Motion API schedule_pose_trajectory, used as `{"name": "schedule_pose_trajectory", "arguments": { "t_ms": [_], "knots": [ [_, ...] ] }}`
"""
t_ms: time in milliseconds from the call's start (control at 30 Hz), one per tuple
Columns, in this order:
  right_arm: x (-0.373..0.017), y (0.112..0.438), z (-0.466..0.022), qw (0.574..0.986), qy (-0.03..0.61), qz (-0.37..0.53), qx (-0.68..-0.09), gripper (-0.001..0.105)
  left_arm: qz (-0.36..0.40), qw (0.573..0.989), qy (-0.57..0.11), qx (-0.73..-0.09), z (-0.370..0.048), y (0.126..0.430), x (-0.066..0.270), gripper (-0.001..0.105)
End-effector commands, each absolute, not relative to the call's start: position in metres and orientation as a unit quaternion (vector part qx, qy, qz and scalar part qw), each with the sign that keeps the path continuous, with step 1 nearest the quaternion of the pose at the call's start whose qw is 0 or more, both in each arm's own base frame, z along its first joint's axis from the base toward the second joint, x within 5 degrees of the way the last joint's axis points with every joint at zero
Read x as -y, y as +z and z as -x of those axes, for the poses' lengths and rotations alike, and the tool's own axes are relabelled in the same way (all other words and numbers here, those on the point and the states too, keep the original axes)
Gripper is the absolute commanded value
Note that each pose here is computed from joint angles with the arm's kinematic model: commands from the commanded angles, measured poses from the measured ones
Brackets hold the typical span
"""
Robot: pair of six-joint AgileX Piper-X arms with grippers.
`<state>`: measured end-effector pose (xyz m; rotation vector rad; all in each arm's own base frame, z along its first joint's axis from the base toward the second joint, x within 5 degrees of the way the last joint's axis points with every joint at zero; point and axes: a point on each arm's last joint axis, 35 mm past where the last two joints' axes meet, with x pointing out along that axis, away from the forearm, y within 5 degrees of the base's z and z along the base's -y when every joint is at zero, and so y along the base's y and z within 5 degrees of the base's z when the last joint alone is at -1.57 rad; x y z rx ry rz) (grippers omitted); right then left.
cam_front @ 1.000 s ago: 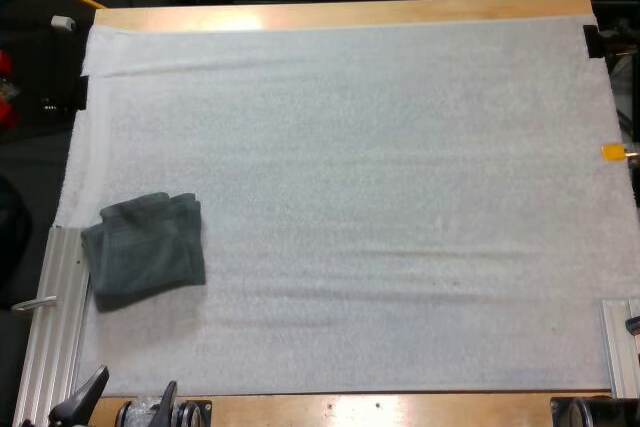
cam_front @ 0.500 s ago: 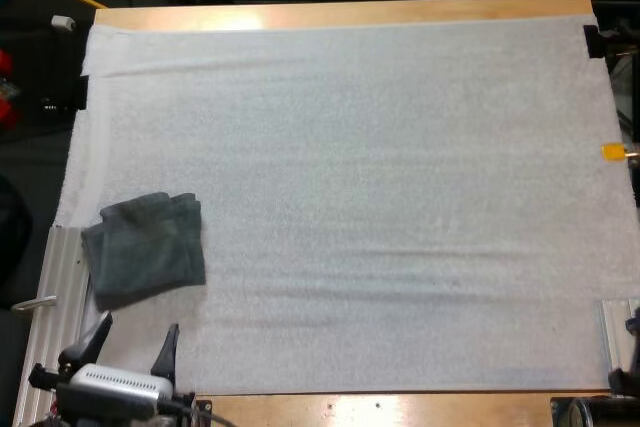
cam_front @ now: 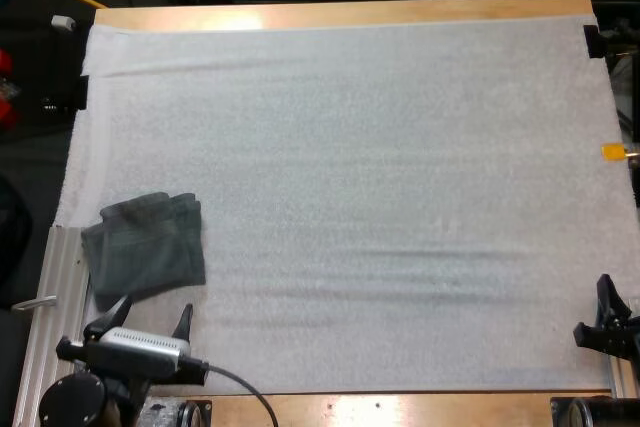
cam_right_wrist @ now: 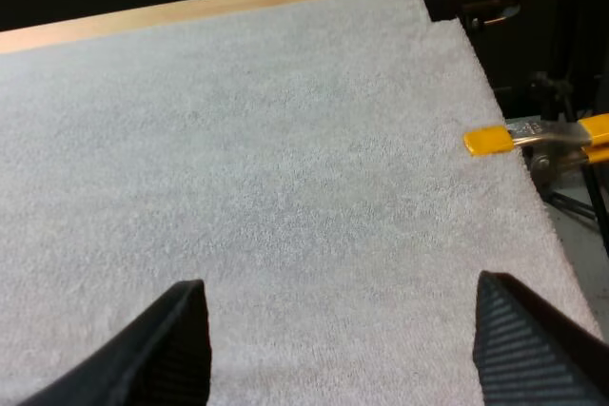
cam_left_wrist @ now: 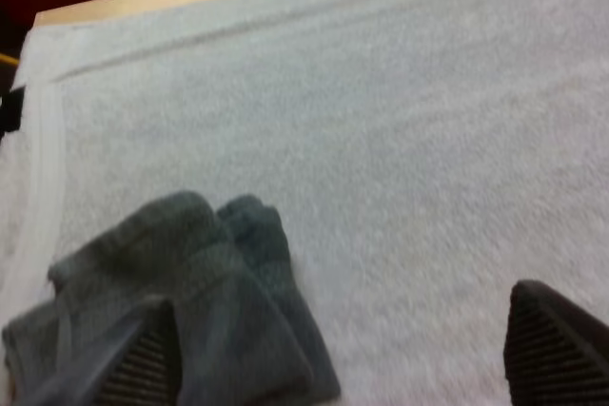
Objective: Pick towel from pile, fold and stack
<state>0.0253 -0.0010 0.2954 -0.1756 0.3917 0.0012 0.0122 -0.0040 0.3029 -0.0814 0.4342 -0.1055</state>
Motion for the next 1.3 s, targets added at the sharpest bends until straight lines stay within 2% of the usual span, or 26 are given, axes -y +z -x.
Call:
{"name": "schedule_pose_trajectory", "arguments": {
  "t_ms": [0,200,1267],
  "knots": [
    [0.001,0.296,-0.030,0.978,0.002,0.087,-0.192,0.058,0.039,0.977,-0.048,-0.202,-0.020,0.303,0.004,0.067],
    [0.001,0.290,-0.032,0.976,-0.001,0.087,-0.201,0.058,0.041,0.976,-0.049,-0.210,-0.029,0.291,0.004,0.067],
    [0.001,0.290,-0.032,0.976,-0.002,0.088,-0.200,0.058,0.042,0.976,-0.052,-0.209,-0.029,0.291,0.004,0.067]
  ]
}}
